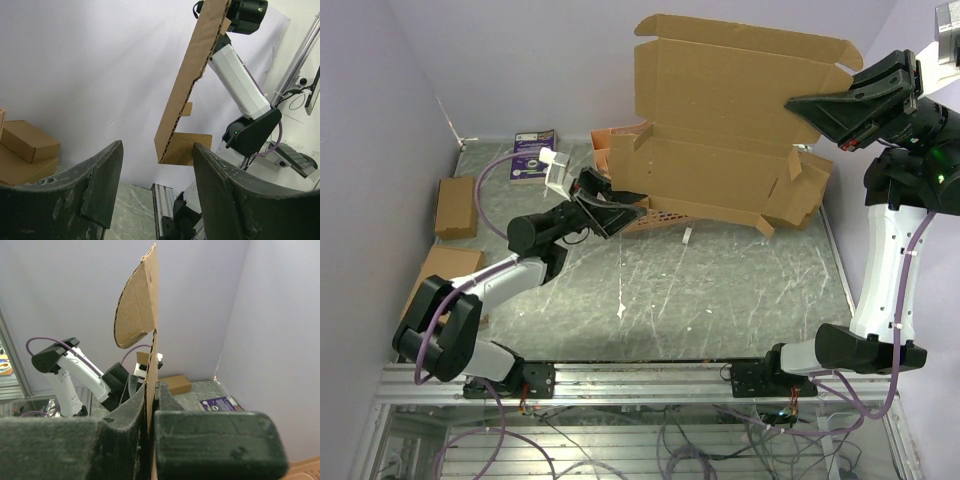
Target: Fold the paper box
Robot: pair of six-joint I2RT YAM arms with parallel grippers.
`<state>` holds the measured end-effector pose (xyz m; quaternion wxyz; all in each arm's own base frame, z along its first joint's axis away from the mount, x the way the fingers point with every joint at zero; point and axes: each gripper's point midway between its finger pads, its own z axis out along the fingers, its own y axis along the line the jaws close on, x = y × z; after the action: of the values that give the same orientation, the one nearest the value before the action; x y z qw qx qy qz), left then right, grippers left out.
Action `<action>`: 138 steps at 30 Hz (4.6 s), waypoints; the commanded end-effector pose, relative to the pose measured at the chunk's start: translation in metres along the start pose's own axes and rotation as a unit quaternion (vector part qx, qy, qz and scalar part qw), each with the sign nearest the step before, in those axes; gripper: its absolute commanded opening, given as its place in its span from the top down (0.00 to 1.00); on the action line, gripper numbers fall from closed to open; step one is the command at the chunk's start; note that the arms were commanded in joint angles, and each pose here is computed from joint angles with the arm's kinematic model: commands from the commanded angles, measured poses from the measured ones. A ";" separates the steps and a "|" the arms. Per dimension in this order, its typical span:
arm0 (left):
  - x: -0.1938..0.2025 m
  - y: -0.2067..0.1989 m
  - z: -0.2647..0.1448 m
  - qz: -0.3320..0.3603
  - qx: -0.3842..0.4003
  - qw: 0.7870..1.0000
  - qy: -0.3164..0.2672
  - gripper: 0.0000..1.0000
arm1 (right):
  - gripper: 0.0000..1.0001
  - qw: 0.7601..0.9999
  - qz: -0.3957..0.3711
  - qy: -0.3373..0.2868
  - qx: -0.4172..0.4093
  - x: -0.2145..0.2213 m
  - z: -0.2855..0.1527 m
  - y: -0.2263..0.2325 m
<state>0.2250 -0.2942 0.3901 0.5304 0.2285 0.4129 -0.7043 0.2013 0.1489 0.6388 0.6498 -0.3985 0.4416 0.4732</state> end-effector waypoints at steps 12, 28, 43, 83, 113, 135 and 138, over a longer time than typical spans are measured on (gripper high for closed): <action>-0.025 -0.036 0.019 0.081 0.095 0.991 -0.054 0.42 | 1.00 1.000 -0.010 -0.010 -0.003 -0.006 -0.001 0.009; -0.022 -0.032 0.025 0.079 0.097 0.991 -0.056 0.58 | 1.00 1.000 -0.011 -0.011 -0.005 -0.006 0.000 0.010; -0.024 -0.039 0.033 0.094 0.106 0.987 -0.069 0.84 | 1.00 1.000 -0.007 -0.011 -0.003 -0.004 -0.001 0.010; -0.120 0.005 -0.077 0.204 -0.221 0.954 -0.013 0.04 | 1.00 0.997 0.037 0.045 0.047 0.068 -0.020 -0.037; -0.077 0.008 0.036 0.098 -0.040 0.981 0.165 0.28 | 1.00 0.989 0.116 0.094 -0.013 0.158 -0.012 -0.011; -0.064 0.004 0.041 0.072 -0.011 0.967 0.243 0.60 | 1.00 0.986 0.123 0.107 -0.017 0.175 -0.009 -0.017; -0.062 0.003 0.041 0.069 -0.007 0.967 0.245 0.68 | 1.00 0.986 0.124 0.108 -0.018 0.175 -0.009 -0.017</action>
<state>0.2628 -0.2921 0.4549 0.4749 0.4010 0.5278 -0.5789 0.2432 0.1812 0.4713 0.5261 -0.3986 0.5482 0.5137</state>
